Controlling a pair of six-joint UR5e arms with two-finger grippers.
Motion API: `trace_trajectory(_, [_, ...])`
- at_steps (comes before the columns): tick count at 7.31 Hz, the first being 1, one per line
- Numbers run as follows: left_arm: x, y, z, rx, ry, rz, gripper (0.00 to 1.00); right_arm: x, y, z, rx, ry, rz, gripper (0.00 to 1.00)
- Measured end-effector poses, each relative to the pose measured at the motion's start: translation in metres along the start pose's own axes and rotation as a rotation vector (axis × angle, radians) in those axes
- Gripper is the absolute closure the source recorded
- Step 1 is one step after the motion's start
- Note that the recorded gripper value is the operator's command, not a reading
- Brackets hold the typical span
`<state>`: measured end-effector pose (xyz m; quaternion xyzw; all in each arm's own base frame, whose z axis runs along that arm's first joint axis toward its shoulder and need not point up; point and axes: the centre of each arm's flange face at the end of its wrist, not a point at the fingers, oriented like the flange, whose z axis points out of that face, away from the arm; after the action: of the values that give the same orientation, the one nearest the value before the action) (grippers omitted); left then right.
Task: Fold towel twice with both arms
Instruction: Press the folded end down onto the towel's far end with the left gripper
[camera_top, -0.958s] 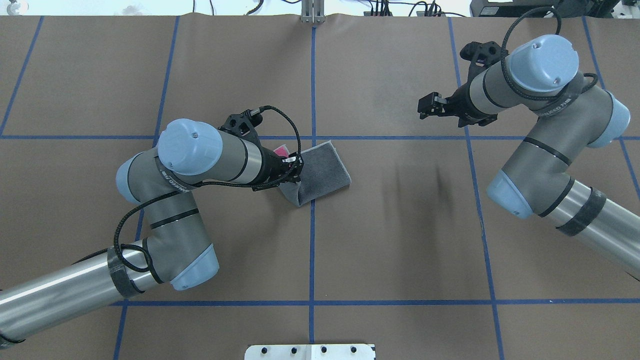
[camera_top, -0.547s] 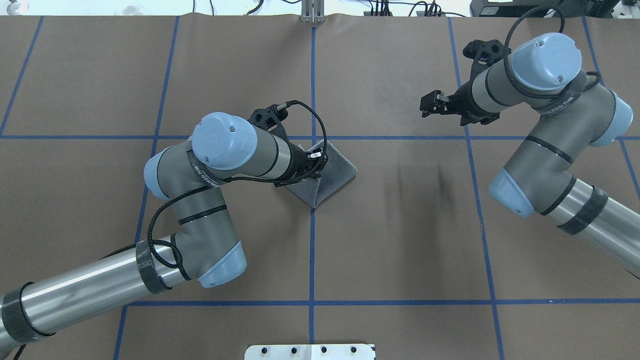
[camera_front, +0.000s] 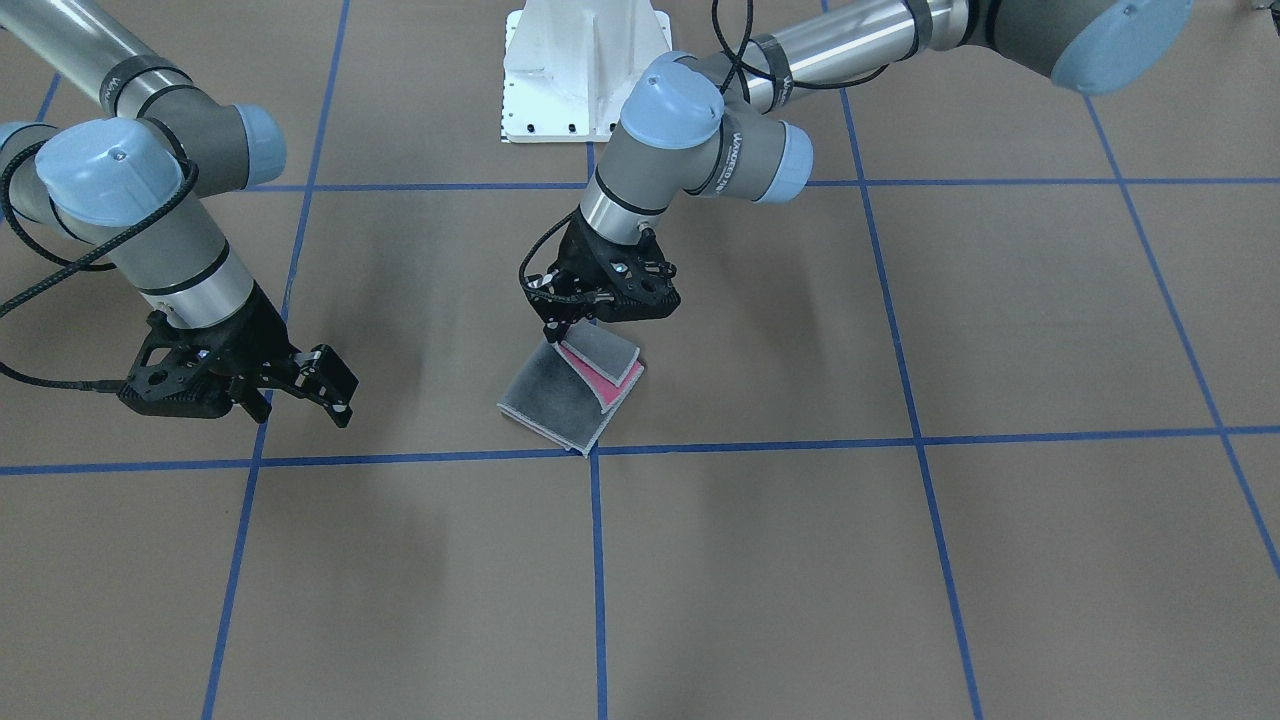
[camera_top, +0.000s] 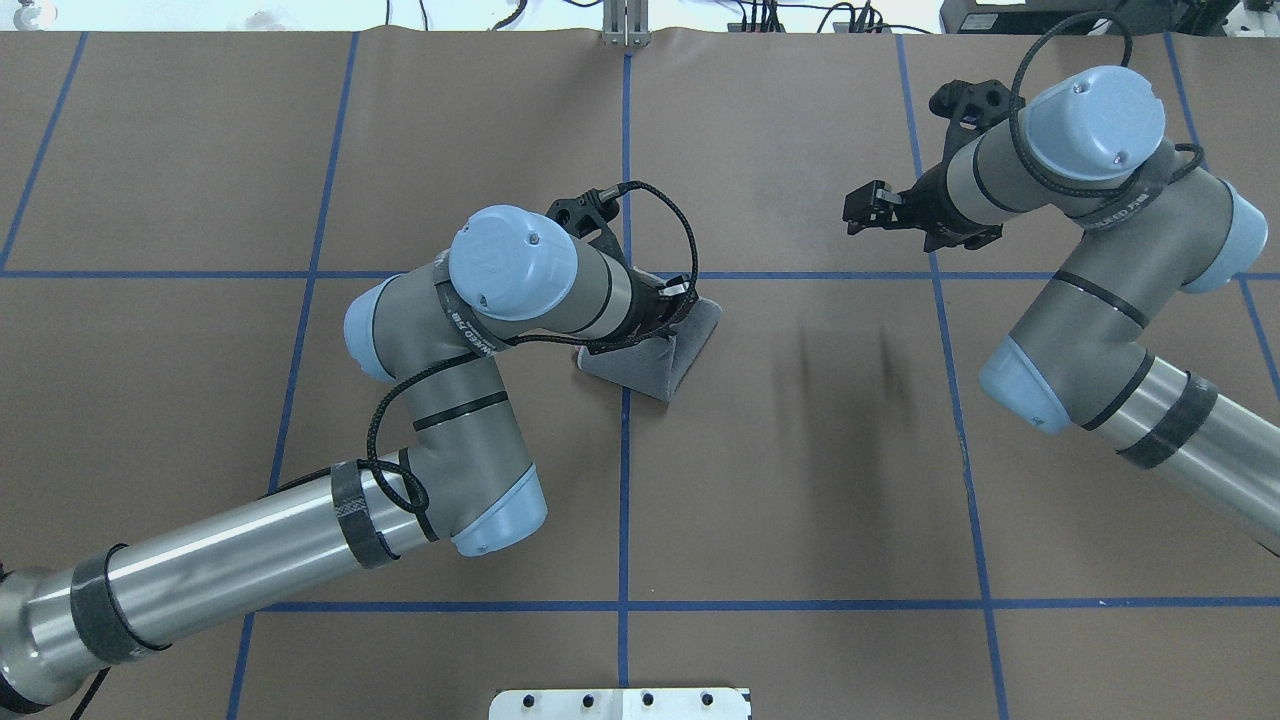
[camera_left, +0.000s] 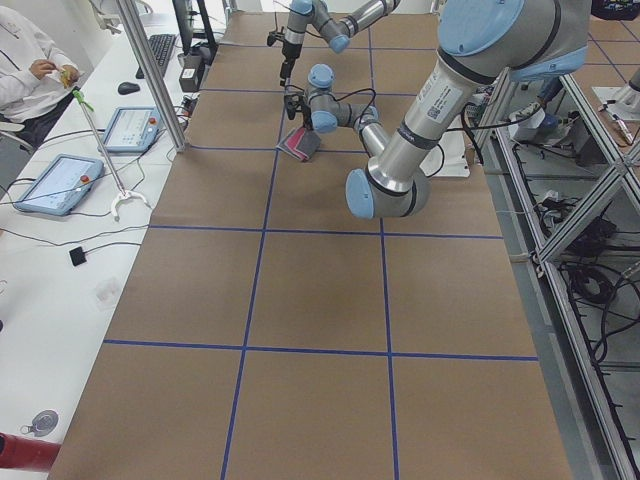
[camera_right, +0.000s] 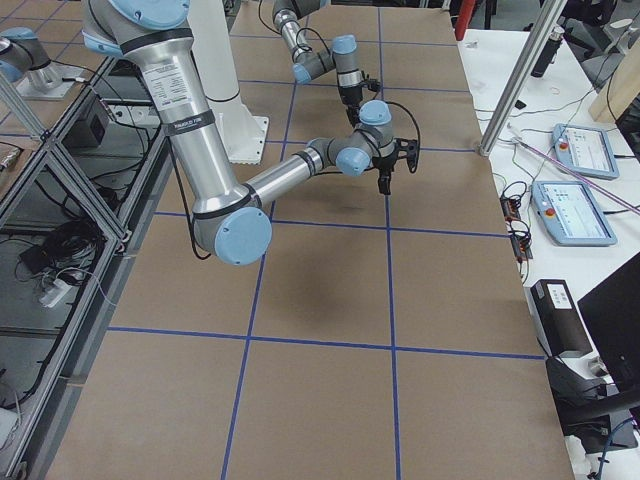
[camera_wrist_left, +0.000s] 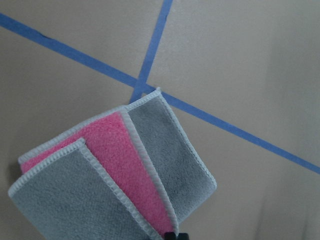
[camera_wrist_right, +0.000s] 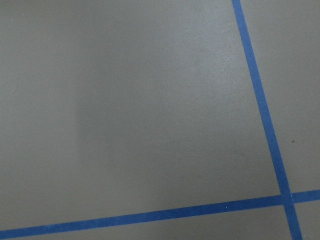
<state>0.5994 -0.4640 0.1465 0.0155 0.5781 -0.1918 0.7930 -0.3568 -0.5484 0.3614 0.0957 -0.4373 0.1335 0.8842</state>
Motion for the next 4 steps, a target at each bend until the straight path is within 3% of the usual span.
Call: trace_trajectory(4, [0.012,-0.011,0.013,0.039,-0.028,0.026,1.0,0.001,0.0,0.0,0.0,0.002,0.001,0.01])
